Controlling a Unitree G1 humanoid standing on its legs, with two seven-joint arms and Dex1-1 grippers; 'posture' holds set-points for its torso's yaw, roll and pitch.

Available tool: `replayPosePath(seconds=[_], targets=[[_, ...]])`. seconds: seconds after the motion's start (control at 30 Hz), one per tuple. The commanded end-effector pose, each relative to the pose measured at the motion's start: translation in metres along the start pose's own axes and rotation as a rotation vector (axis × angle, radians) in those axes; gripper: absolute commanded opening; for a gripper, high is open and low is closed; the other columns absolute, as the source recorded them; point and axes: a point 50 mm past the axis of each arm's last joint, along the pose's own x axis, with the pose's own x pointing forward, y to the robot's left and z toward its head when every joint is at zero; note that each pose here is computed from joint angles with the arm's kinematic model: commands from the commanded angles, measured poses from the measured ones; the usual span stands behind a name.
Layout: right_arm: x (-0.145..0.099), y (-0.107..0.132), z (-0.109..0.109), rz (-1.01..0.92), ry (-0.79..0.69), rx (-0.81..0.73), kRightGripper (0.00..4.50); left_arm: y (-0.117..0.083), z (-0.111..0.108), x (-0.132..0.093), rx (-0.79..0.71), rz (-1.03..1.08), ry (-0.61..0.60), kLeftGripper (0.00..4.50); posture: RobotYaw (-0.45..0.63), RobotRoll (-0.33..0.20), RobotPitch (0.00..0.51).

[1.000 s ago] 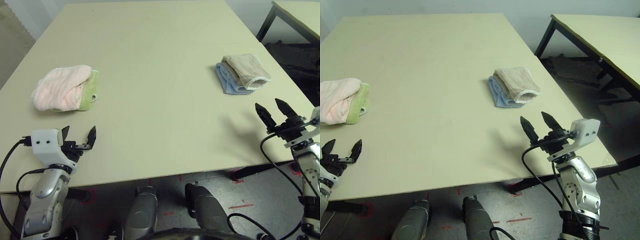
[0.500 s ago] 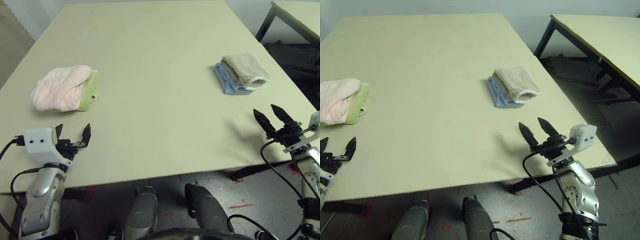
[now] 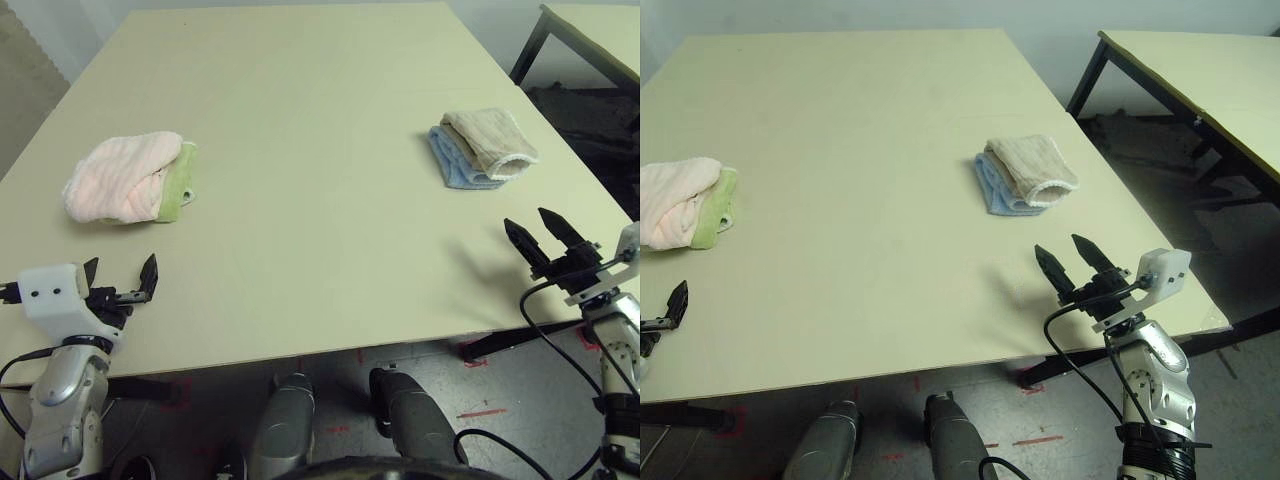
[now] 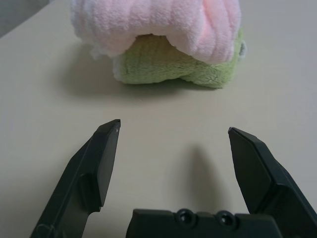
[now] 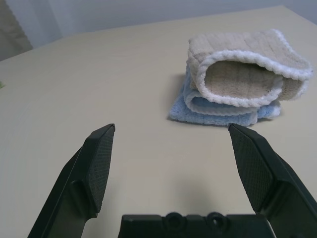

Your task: Fold the towel and set it aside.

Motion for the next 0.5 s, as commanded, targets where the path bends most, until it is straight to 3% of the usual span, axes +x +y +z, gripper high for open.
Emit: replayPosePath(seconds=[0.03,0.5], targets=[[-0.0038,-0.0019,-0.0029,-0.011,0.002,0.012,4.5,0.002,-0.0064,-0.0002,0.015,-0.003,0.02,4.45,0.1,0.0,0.138],[-0.0021,-0.0034,-0.0045,-0.016,0.0,0.012,4.5,-0.0018,-0.0093,0.0029,0.018,-0.014,0.01,4.45,0.11,0.0,0.129]])
